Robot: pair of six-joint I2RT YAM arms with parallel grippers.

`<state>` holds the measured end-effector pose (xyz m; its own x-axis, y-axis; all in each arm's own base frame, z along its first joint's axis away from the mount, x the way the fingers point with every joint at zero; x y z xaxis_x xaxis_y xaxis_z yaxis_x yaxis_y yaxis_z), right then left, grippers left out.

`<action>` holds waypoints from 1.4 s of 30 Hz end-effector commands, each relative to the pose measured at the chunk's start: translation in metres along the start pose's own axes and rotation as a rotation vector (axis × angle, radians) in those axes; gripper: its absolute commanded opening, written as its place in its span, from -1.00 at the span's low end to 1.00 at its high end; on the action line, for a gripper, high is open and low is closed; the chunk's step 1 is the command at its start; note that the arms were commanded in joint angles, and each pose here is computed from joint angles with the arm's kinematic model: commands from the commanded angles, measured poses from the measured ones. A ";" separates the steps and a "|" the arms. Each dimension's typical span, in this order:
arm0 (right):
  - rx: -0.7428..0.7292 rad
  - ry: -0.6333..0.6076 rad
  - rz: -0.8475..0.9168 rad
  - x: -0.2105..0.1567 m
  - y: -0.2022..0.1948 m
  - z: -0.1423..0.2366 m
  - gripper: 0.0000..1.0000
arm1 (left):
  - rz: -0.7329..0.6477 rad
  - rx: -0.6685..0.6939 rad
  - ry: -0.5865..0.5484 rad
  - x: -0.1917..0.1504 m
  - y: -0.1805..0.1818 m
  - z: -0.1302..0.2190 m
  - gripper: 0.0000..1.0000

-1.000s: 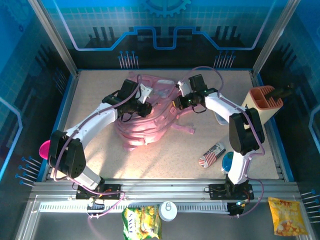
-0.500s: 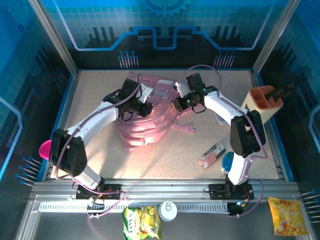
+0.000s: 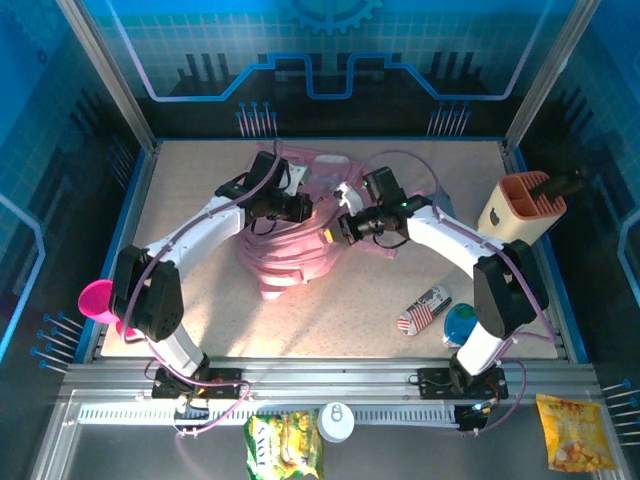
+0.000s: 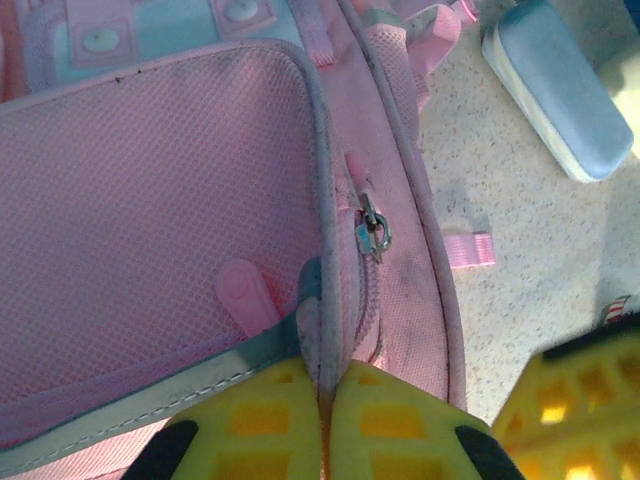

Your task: Pack the student bag

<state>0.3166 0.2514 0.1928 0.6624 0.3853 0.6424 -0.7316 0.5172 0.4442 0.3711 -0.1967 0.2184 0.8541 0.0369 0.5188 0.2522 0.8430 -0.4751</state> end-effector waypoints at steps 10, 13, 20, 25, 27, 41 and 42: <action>0.025 -0.111 -0.060 0.004 0.014 -0.022 -1.00 | 0.208 -0.124 -0.075 0.044 -0.017 -0.024 -1.00; -0.027 -0.135 -0.084 0.001 0.004 -0.015 -1.00 | 0.237 -0.141 -0.072 0.047 -0.018 -0.028 -1.00; -0.076 -0.272 -0.253 0.000 -0.029 0.035 -0.25 | 0.233 -0.150 -0.059 0.047 -0.019 -0.028 -1.00; -0.036 -0.353 -0.491 0.005 -0.046 0.052 0.11 | 0.204 -0.168 -0.056 0.045 -0.024 -0.022 -1.00; 0.007 -0.391 -0.587 0.009 -0.050 0.054 0.13 | 0.196 -0.185 -0.054 0.044 -0.026 -0.019 -1.00; 0.105 -0.387 -0.808 0.029 -0.072 0.022 0.03 | 0.182 -0.207 -0.039 0.037 -0.031 -0.017 -1.00; 0.104 -0.384 -0.814 0.028 -0.073 0.020 0.03 | 0.183 -0.208 -0.036 0.036 -0.031 -0.017 -1.00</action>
<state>0.3786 0.2031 0.1835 0.8972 -0.3507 0.2686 -0.0837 0.4620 0.8829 0.4056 -0.2236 0.2097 0.9030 0.2113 0.3741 0.0944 0.7519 -0.6525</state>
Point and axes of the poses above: each hand's point on the last joint's axis, 136 mm out from that joint toward the fingers, its own z axis back along the fingers, its own y axis along the line the jaws close on, x = y × z, the point moved 6 cm from there along z, back along the fingers, and after that the axes turned 8 degrees about z, right-handed, at the moved point
